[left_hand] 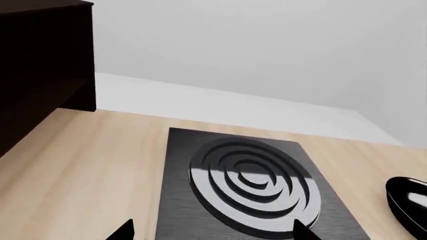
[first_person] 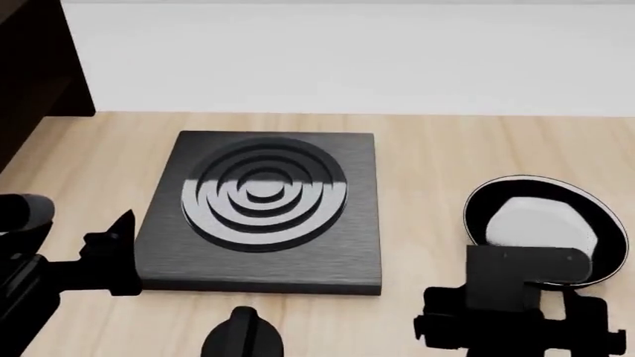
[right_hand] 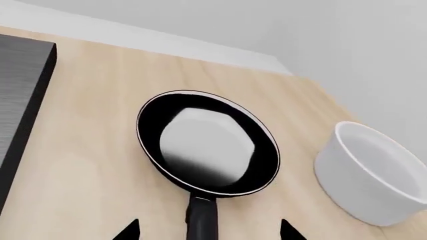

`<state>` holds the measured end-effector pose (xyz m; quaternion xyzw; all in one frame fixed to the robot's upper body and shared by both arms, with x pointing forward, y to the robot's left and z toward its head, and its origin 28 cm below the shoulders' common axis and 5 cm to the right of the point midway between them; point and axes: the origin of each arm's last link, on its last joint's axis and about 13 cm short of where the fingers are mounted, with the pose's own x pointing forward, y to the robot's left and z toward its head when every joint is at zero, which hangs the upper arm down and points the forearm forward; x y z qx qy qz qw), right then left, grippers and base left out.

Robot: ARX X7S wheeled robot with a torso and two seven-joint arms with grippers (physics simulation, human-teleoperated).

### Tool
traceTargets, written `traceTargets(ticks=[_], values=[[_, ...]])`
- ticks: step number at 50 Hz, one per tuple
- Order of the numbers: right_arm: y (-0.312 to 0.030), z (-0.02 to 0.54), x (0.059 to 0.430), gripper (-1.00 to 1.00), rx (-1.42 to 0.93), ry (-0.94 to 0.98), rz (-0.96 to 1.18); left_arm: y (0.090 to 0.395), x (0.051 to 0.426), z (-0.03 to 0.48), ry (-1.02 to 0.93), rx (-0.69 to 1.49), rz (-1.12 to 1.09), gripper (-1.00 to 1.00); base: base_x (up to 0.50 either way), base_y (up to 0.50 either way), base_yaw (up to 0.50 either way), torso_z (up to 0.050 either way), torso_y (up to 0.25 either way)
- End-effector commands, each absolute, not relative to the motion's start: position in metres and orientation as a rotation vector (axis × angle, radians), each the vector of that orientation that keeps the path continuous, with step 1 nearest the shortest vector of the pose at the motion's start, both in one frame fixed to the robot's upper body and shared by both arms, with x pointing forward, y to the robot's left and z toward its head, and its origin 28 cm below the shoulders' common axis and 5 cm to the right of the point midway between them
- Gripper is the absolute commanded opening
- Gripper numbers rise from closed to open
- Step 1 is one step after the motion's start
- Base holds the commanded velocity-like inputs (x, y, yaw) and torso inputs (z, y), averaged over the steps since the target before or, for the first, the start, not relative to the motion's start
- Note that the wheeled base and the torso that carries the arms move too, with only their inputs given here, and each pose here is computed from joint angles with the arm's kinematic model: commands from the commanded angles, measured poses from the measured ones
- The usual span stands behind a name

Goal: Put the frying pan on the cabinet shelf.

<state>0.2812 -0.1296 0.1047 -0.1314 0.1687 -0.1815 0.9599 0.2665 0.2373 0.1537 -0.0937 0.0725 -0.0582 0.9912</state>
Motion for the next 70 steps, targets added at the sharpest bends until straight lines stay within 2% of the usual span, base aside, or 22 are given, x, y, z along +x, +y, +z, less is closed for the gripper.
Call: traceTargets(ticks=[1, 20, 43, 57, 58, 70], values=[[-0.132, 0.087, 0.280, 1.00, -0.174, 0.424, -0.380, 0.237, 0.267, 0.153, 0.132, -0.213, -0.114, 1.00, 0.00, 0.00, 0.00, 0.000, 0.000], [-0.132, 0.076, 0.295, 1.00, -0.205, 0.485, -0.346, 0.236, 0.265, 0.154, 0.127, -0.225, -0.105, 1.00, 0.00, 0.00, 0.00, 0.000, 0.000], [-0.148, 0.062, 0.321, 1.00, -0.147, 0.579, -0.386, 0.236, 0.265, 0.153, 0.121, -0.242, -0.099, 1.00, 0.00, 0.00, 0.00, 0.000, 0.000], [-0.149, 0.051, 0.315, 1.00, -0.114, 0.589, -0.378, 0.236, 0.267, 0.152, 0.117, -0.254, -0.096, 1.00, 0.00, 0.00, 0.00, 0.000, 0.000], [-0.148, 0.054, 0.315, -1.00, -0.113, 0.578, -0.377, 0.236, 0.267, 0.152, 0.117, -0.255, -0.097, 1.00, 0.00, 0.00, 0.00, 0.000, 0.000], [-0.143, 0.078, 0.292, -1.00, -0.096, 0.478, -0.368, 0.236, 0.267, 0.152, 0.113, -0.260, -0.096, 1.00, 0.00, 0.00, 0.00, 0.000, 0.000]])
